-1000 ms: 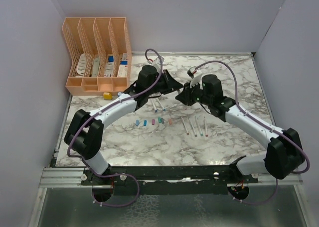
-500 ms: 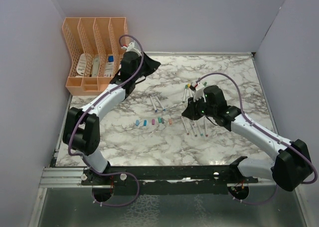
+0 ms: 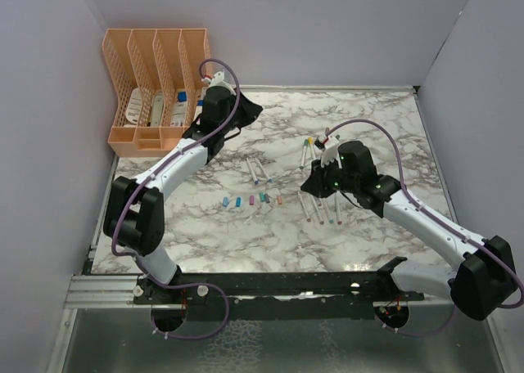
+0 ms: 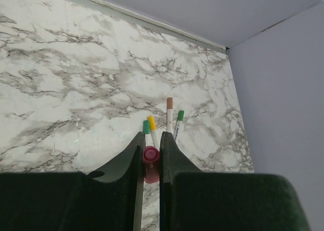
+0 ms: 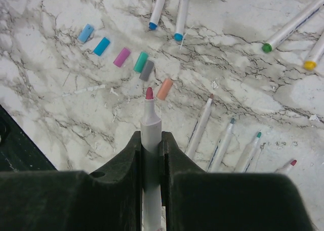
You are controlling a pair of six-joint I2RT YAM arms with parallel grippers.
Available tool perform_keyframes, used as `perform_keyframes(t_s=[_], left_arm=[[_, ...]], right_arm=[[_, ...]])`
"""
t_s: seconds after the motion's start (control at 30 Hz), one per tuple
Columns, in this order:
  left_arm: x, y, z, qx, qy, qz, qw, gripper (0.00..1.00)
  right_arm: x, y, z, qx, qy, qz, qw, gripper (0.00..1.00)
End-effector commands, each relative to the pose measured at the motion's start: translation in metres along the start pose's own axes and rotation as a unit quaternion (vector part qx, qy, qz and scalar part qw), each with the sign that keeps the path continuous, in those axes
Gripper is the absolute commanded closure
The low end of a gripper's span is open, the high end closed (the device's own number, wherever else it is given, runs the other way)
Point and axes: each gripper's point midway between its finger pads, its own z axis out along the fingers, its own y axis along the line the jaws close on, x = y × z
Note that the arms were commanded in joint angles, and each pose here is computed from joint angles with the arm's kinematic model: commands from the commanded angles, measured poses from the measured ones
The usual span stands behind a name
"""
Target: Open the pen caps
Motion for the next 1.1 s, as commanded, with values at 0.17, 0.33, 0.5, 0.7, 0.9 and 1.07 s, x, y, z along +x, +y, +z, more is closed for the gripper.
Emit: perform_keyframes(t_s=[0.17,0.33,0.5,0.7,0.9,1.07], left_arm=[[-0.039,-0.008,-0.033,-0.017,-0.047,0.035,0.998,1.00],[-0.016,-0.006,-0.056,-0.011,-0.002,0.041,0.999,1.00],[0.037,0.024,-0.089,-0.045,0.064,0.054,0.995,1.00],[0.093,0.062,-0.130,-0.094,0.121,0.072,0.986,1.00],[0.118,0.096,-0.159,-0.141,0.133,0.074,0.978,1.00],[0.137,0.114,-0.167,-0.161,0.151,0.072,0.973,1.00]], right_arm=[[-0.007,-0.007,0.006,0.021,0.001,0.006,1.000,0.99],[-0.033,-0.019,0.034,0.045,-0.011,0.011,0.999,0.99],[-0.057,-0.034,0.085,0.061,-0.001,0.010,0.998,0.99],[-0.066,-0.052,0.147,0.073,0.017,-0.007,0.997,0.99],[-0.058,-0.065,0.187,0.080,0.038,-0.027,0.996,0.99],[-0.051,-0.068,0.203,0.077,0.047,-0.036,0.995,0.99]])
